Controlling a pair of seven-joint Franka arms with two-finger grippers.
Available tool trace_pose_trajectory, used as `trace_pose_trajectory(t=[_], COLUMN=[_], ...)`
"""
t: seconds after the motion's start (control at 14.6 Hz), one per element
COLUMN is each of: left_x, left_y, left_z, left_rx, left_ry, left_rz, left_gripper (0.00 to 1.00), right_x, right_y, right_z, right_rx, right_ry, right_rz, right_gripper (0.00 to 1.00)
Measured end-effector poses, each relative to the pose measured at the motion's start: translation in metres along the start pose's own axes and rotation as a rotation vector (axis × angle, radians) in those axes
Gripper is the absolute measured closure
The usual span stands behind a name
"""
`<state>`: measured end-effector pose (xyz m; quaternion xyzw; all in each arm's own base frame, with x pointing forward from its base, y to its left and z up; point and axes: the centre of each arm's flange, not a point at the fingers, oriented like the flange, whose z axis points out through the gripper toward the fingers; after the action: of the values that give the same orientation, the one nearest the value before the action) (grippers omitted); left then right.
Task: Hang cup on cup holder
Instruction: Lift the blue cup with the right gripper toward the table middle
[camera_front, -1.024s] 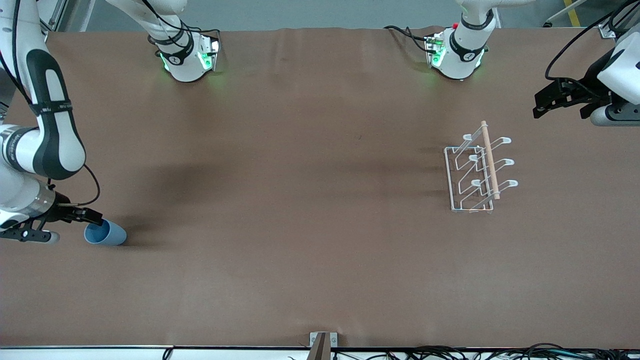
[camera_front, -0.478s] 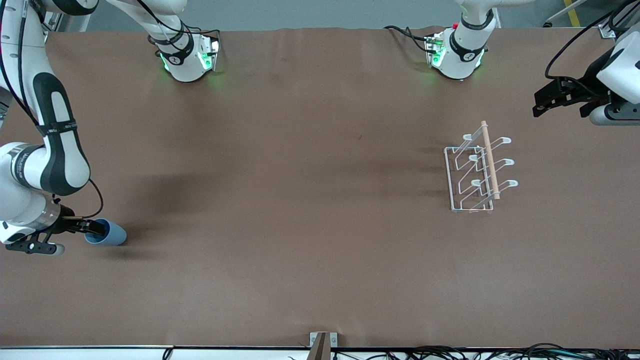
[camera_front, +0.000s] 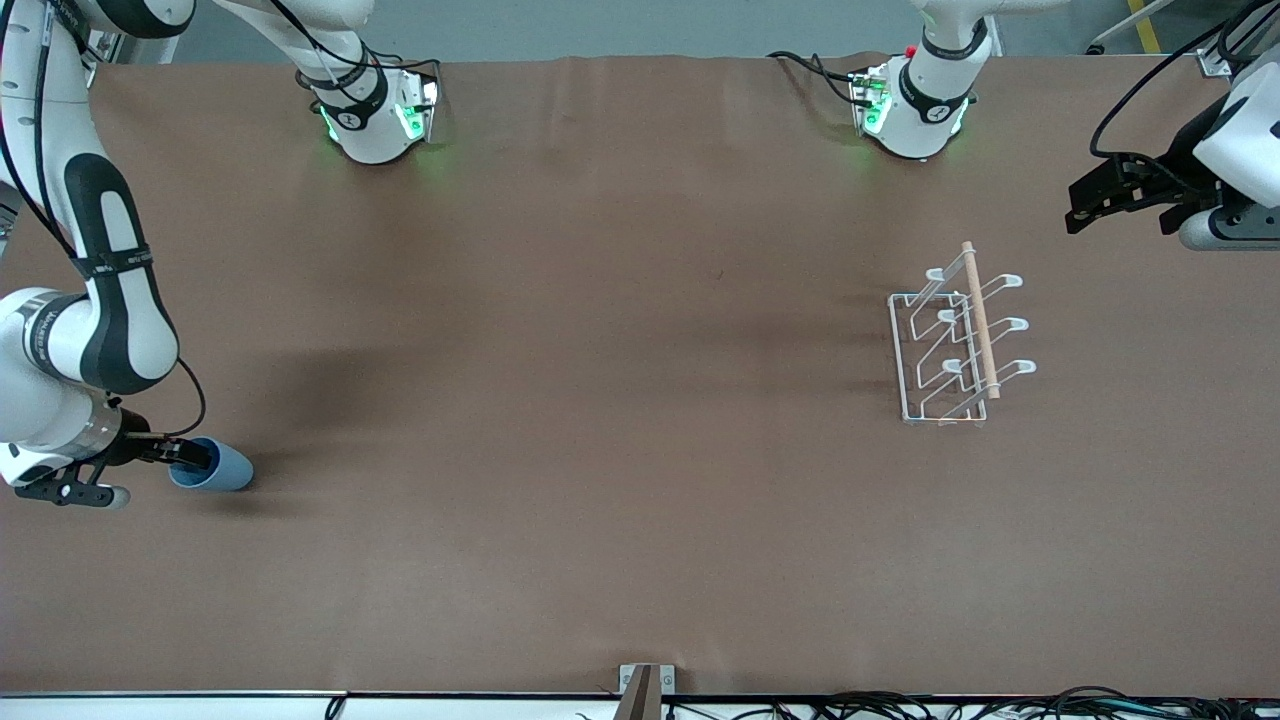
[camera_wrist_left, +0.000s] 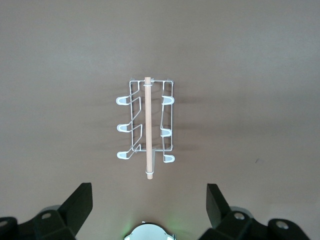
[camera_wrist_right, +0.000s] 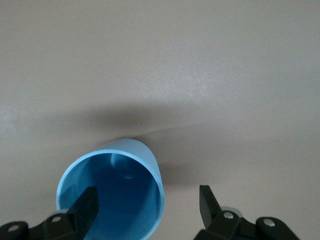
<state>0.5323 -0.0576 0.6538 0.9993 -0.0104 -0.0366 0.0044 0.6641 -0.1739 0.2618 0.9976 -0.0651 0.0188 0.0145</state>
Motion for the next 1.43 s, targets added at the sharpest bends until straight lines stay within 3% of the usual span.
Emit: trace_pose_trajectory(t=[0.14,0.48,0.75,1.02,1.16,1.43], left_x=[0.000,0.000,0.000,0.000,-0.001,-0.001], left_y=[0.000,0.000,0.001,0.002,0.002,0.002], left_z=[0.000,0.000,-0.001,-0.001,-0.001,-0.002], left_rx=[0.000,0.000,0.000,0.000,0.000,0.000], left_ry=[0.000,0.000,0.001,0.002,0.002,0.001], left_rz=[-0.001,0.000,0.002,0.003,0.004,0.004], left_gripper=[0.00,0.00,0.00,0.00,0.00,0.00], right_x=[-0.001,-0.001,0.003,0.009,0.008,-0.018], right_y=[0.000,-0.001,-0.004,-0.020,-0.050,-0.138], right_z=[0.010,0.020,0.015,-0.020,-0.057,-0.143], right_rx=[0.001,0.001,0.004,0.017,0.054,0.294], right_ry=[-0.008,-0.009,0.002,0.009,0.000,-0.092], right_rz=[0.000,-0.001,-0.004,-0.026,-0.054,-0.061], right_gripper=[0.13,0.67,0.95,0.95,0.95,0.95])
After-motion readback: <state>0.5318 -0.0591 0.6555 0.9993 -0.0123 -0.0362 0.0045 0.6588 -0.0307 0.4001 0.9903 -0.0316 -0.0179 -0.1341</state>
